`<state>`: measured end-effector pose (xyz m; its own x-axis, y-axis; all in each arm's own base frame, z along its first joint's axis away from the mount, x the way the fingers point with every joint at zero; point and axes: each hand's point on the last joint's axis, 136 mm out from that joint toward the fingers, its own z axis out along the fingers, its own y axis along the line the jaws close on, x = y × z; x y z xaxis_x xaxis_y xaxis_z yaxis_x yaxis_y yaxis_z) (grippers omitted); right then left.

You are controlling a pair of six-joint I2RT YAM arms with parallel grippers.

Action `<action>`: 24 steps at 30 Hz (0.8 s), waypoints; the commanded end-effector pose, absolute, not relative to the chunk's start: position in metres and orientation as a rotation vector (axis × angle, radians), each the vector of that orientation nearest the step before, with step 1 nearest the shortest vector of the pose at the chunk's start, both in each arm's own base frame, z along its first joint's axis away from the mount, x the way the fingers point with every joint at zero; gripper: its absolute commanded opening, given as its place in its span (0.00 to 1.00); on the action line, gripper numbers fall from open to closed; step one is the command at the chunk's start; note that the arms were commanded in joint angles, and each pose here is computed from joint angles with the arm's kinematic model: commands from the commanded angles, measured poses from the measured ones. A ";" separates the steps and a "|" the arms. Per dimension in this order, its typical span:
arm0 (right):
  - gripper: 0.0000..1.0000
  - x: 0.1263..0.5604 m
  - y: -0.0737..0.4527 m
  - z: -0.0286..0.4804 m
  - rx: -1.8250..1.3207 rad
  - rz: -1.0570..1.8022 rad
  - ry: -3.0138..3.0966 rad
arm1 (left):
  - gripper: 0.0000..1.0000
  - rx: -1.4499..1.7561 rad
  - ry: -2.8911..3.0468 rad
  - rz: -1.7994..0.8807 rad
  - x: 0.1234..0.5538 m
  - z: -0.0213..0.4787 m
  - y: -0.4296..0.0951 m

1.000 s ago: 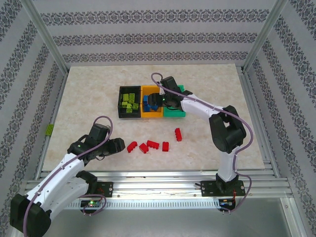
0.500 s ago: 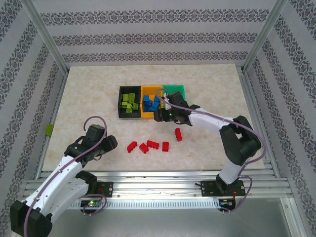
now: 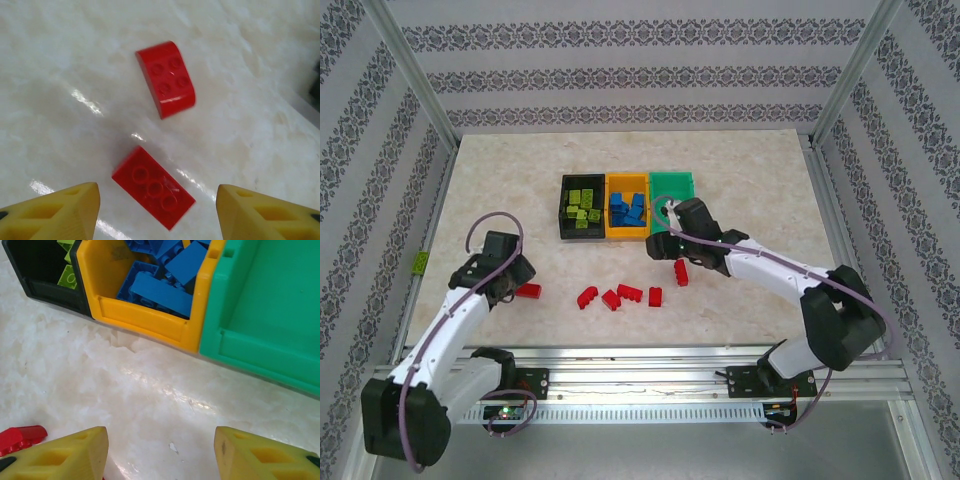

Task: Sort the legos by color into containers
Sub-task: Pick up the lego from the middle-left of the table.

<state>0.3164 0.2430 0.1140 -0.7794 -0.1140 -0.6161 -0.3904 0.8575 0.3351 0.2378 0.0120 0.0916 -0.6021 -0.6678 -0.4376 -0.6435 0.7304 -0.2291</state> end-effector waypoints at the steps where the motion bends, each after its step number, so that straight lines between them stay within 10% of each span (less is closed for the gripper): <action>1: 0.59 0.310 0.233 0.117 -0.403 0.537 2.406 | 0.63 -1.104 2.351 -0.118 0.262 0.101 0.024; 24: 0.59 0.285 0.207 0.128 -0.404 0.493 2.378 | 0.62 -1.432 2.660 0.046 0.302 0.018 0.039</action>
<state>0.2891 0.2130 0.1326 -0.7333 -0.1323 -0.6670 -0.4063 0.8718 0.2738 0.3006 0.0350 0.0202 -0.5523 -0.8235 -0.1295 -0.8263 0.5614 -0.0460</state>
